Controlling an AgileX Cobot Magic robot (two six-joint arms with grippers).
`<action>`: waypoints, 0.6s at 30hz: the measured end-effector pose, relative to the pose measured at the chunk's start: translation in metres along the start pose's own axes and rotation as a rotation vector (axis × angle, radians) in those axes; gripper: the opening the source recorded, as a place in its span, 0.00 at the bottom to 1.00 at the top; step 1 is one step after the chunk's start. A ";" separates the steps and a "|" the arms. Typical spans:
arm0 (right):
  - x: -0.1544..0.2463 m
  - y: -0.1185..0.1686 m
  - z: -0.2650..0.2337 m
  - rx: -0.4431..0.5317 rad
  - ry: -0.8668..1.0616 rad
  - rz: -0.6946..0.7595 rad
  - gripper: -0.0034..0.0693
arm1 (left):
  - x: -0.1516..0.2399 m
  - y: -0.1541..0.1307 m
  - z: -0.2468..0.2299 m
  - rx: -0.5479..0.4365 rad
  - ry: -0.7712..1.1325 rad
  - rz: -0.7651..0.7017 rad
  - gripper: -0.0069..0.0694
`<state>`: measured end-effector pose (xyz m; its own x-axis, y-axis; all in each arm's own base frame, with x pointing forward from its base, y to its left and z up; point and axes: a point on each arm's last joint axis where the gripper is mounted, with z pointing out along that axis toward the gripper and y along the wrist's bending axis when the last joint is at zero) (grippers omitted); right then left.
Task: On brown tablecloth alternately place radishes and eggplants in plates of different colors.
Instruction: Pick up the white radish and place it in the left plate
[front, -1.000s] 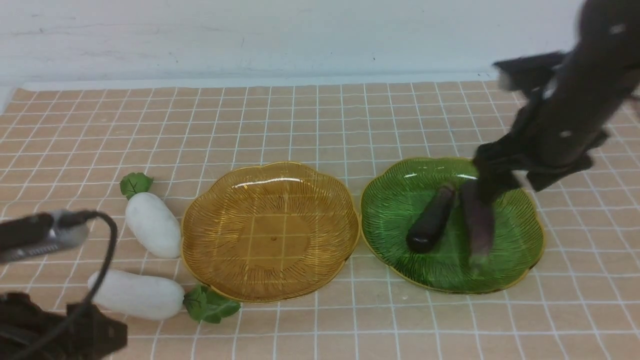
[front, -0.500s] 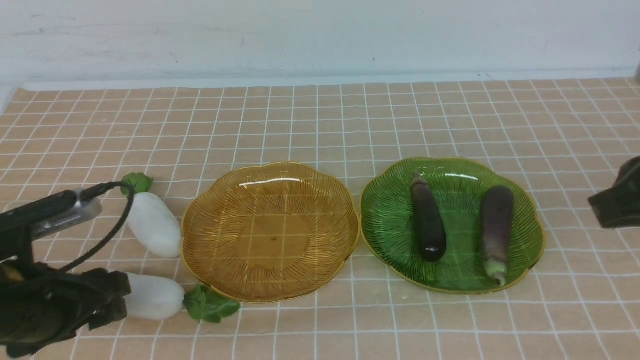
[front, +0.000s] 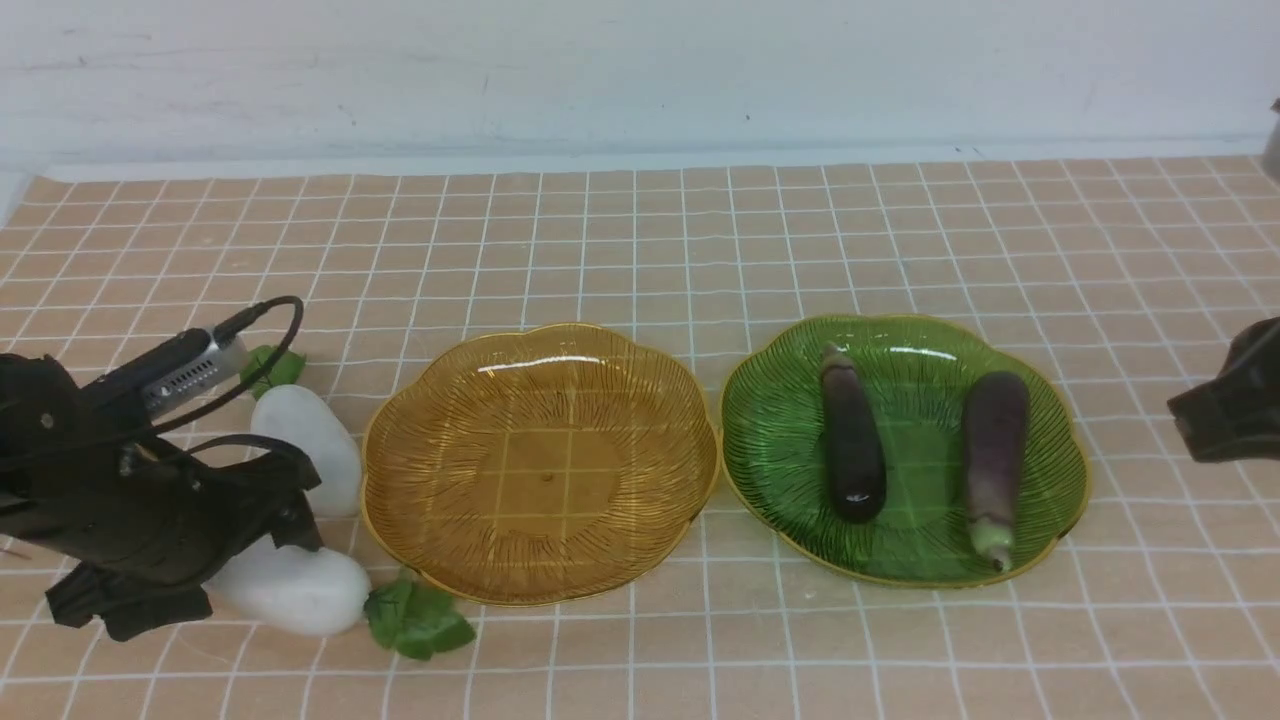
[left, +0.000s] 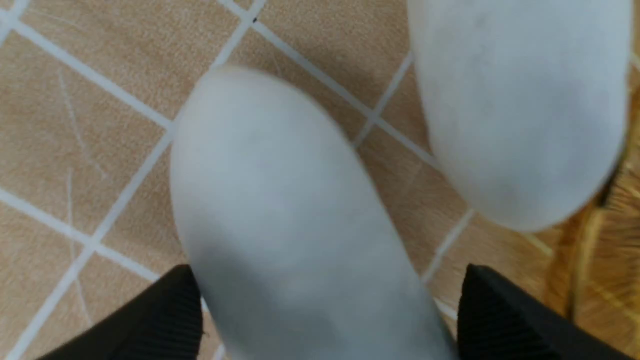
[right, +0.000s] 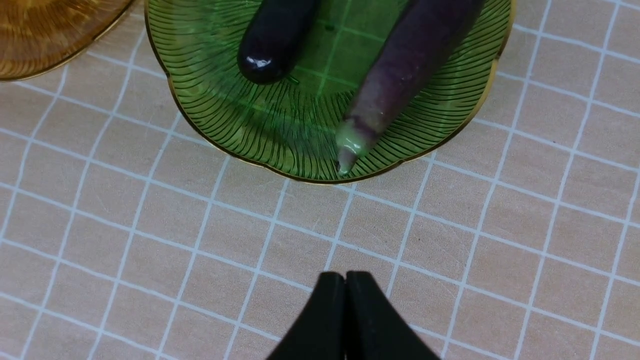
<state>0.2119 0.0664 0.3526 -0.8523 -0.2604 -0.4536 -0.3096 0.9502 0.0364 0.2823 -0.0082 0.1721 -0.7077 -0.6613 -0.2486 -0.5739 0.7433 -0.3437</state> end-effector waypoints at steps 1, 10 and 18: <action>0.000 0.000 0.000 0.000 0.000 0.000 0.03 | 0.000 0.000 0.002 -0.001 -0.001 -0.002 0.92; 0.000 0.000 0.001 0.000 0.002 -0.008 0.03 | -0.001 -0.003 0.006 -0.044 0.088 0.038 0.64; -0.001 0.001 0.001 -0.009 -0.006 -0.004 0.03 | -0.017 -0.058 -0.051 0.120 0.074 0.231 0.59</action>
<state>0.2126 0.0674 0.3526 -0.8487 -0.2632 -0.4587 -0.3168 0.9475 0.0425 0.3064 -0.0347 0.2427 -0.8450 -0.4631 -0.2675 -0.3439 0.8536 -0.3912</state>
